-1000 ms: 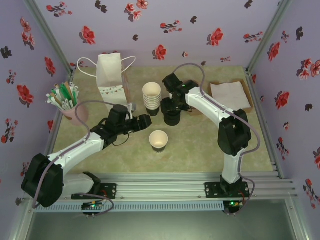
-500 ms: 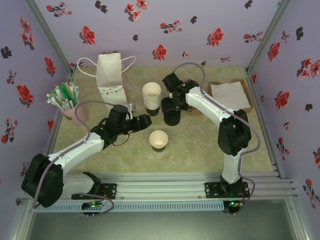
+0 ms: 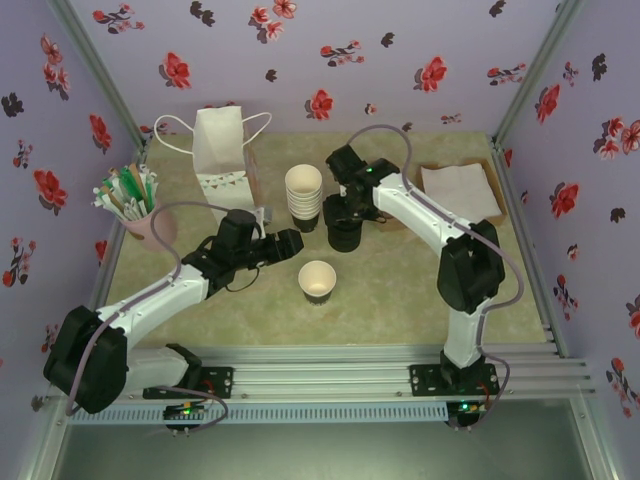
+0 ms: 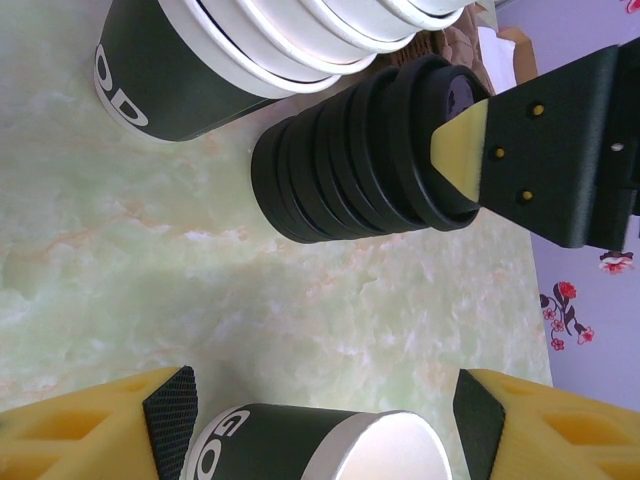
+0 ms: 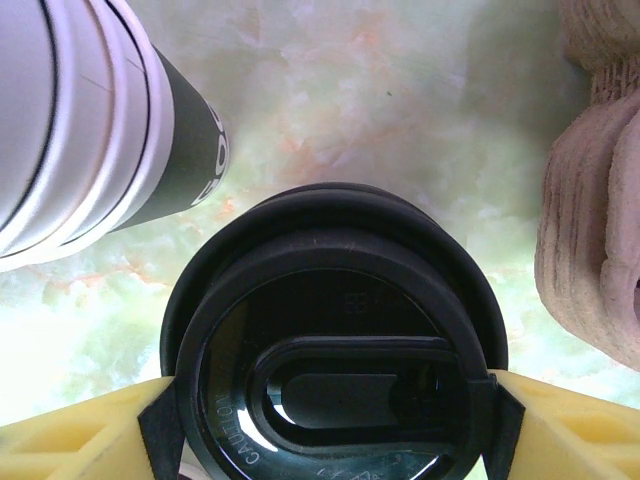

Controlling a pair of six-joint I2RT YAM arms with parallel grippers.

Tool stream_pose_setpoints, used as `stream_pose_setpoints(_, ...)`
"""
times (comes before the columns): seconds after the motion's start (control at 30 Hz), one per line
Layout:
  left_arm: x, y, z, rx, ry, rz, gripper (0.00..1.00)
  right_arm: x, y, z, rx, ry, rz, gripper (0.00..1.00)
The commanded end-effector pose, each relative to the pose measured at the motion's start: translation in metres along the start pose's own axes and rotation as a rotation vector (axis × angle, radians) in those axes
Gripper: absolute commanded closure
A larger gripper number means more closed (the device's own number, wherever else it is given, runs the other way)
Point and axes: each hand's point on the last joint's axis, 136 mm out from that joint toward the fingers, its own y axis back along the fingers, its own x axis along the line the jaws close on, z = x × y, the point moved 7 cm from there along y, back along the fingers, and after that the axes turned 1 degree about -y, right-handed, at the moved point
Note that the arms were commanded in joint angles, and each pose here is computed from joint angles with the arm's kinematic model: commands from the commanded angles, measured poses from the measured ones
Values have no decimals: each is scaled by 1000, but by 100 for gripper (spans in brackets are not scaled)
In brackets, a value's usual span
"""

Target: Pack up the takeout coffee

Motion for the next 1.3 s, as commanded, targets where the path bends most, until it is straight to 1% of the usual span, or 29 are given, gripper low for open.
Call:
stream_pose_setpoints(0.0, -2, 0, 3, -9, 0, -24, 29, -1, 30, 3, -44, -1, 32, 25)
stream_pose_setpoints(0.3, -4, 6, 3, -26, -5, -37, 28, -2, 50, -1, -69, -9, 55, 25)
stream_pose_setpoints(0.4, -6, 12, 2, -40, -12, -46, 25, -2, 61, -6, -78, -16, 78, 26)
stream_pose_setpoints(0.47, -7, 19, 2, -48, -20, -45, 18, -3, 69, -12, -81, -19, 95, 26)
stream_pose_setpoints(0.57, -9, 31, 1, -62, -36, -47, 1, -5, 81, -24, -82, -19, 116, 25)
stream_pose_setpoints(0.77, -10, 59, -4, -111, -68, -48, 1, -3, 98, -53, -78, -19, 175, 25)
stream_pose_setpoints(0.9, -10, 75, -9, -142, -82, -65, 1, 8, 104, -71, -72, 15, 217, 25)
stream_pose_setpoints(1.07, -8, 89, -14, -180, -102, -86, 1, 26, 101, -91, -41, 68, 222, 26)
stream_pose_setpoints(1.27, -3, 101, -21, -226, -132, -102, 1, 41, 94, -105, -13, 92, 206, 26)
